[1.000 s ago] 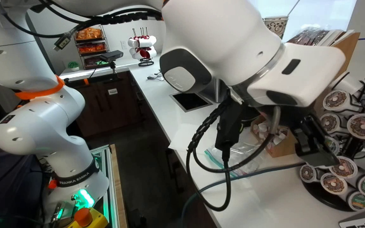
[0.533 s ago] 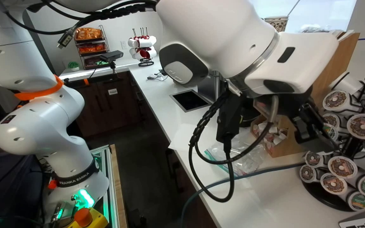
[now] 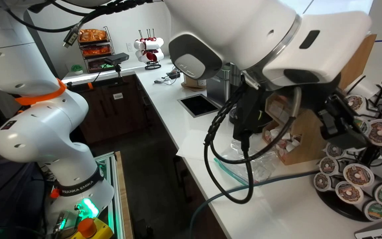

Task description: Place the coffee pod from the counter on the stand.

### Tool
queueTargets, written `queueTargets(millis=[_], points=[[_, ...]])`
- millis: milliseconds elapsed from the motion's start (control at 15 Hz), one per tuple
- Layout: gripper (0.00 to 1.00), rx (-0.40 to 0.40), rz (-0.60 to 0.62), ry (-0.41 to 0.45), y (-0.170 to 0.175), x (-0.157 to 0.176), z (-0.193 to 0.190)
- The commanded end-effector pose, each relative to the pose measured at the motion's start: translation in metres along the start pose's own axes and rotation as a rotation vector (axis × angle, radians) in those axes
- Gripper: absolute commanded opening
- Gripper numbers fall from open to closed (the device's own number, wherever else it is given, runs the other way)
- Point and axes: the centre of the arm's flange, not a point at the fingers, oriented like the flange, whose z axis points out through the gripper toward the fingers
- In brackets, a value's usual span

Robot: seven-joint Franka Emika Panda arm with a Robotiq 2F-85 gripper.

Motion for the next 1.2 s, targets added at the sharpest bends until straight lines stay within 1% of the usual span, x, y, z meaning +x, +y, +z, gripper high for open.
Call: queueTargets(millis=[0,267,533,1133], points=[[0.29,0.060,0.060,0.011,0.013,0.022,-0.004],[0.29,0.109,0.108,0.010,0.020,0.042,-0.009],[0.29,0.152,0.151,0.000,0.026,0.056,-0.009],[0.29,0.249,0.176,-0.018,0.023,0.065,0.007]])
